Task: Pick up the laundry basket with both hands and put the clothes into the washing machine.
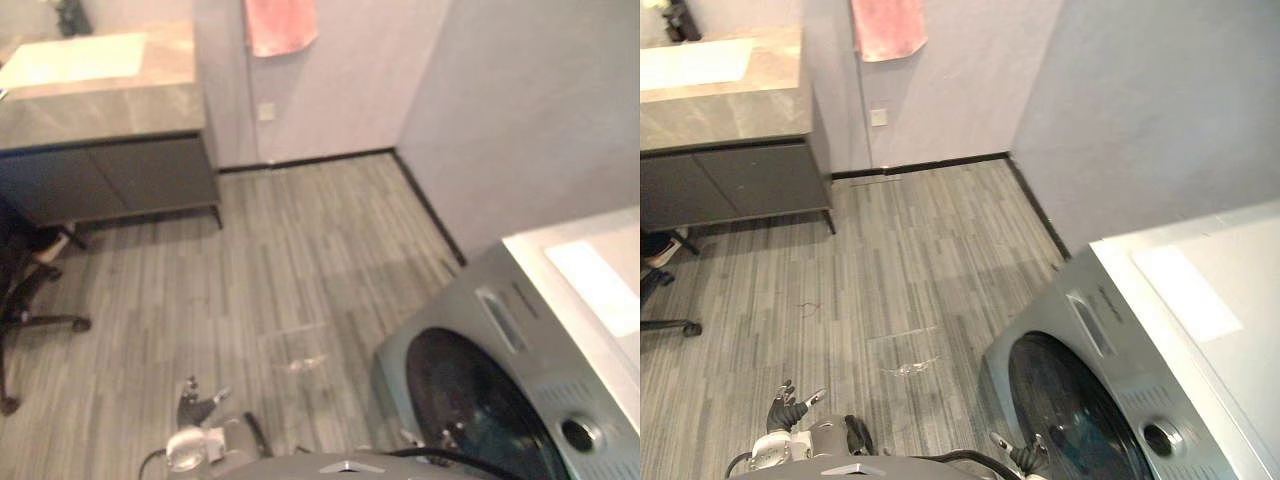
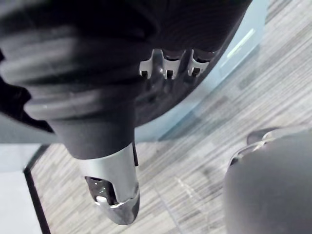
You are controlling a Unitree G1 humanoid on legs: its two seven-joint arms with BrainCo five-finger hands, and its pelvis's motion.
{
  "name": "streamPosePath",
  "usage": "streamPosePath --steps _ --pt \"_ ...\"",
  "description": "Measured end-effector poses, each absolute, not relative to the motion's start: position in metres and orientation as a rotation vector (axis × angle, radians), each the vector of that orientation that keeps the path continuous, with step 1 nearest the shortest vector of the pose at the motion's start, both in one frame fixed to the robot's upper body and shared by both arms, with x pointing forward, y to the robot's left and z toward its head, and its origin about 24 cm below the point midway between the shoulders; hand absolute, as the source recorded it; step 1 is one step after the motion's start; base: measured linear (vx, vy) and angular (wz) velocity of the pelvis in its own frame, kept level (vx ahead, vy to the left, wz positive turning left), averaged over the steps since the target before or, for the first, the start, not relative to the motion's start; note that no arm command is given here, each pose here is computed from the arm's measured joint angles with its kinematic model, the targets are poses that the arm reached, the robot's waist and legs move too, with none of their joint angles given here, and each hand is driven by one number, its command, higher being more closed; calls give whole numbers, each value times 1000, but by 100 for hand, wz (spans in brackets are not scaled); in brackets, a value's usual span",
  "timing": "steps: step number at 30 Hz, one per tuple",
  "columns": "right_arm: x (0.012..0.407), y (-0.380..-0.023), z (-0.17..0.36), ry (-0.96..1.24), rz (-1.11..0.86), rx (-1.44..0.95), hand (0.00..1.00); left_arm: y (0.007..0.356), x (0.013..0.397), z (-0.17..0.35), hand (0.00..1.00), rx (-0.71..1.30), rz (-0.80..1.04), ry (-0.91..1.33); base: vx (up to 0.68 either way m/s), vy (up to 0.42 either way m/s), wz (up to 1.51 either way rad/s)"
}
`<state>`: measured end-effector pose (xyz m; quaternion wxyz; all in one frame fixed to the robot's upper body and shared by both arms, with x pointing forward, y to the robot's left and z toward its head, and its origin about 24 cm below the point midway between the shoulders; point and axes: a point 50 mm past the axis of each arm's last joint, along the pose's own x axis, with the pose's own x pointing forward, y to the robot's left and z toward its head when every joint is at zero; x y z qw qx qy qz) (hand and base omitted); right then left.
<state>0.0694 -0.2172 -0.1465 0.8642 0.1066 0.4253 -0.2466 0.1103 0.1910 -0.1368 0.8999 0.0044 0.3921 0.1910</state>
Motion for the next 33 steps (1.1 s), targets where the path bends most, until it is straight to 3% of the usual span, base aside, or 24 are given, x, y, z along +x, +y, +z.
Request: streamPosePath --steps 4,14,20,25,33 --pt "75 -195 -152 915 -477 269 0 211 111 -135 0 72 404 810 139 131 45" --pt "110 -205 -145 863 -363 154 0 195 102 -144 0 80 322 876 -61 54 -5" --pt "108 -190 -148 884 -341 181 0 193 110 -143 0 109 279 859 13 -68 40" --pt "100 -198 -149 906 -335 140 0 182 100 -148 0 67 298 895 91 -22 6" --pt "92 -188 -156 962 -329 156 0 196 96 -149 0 77 307 914 143 23 12"
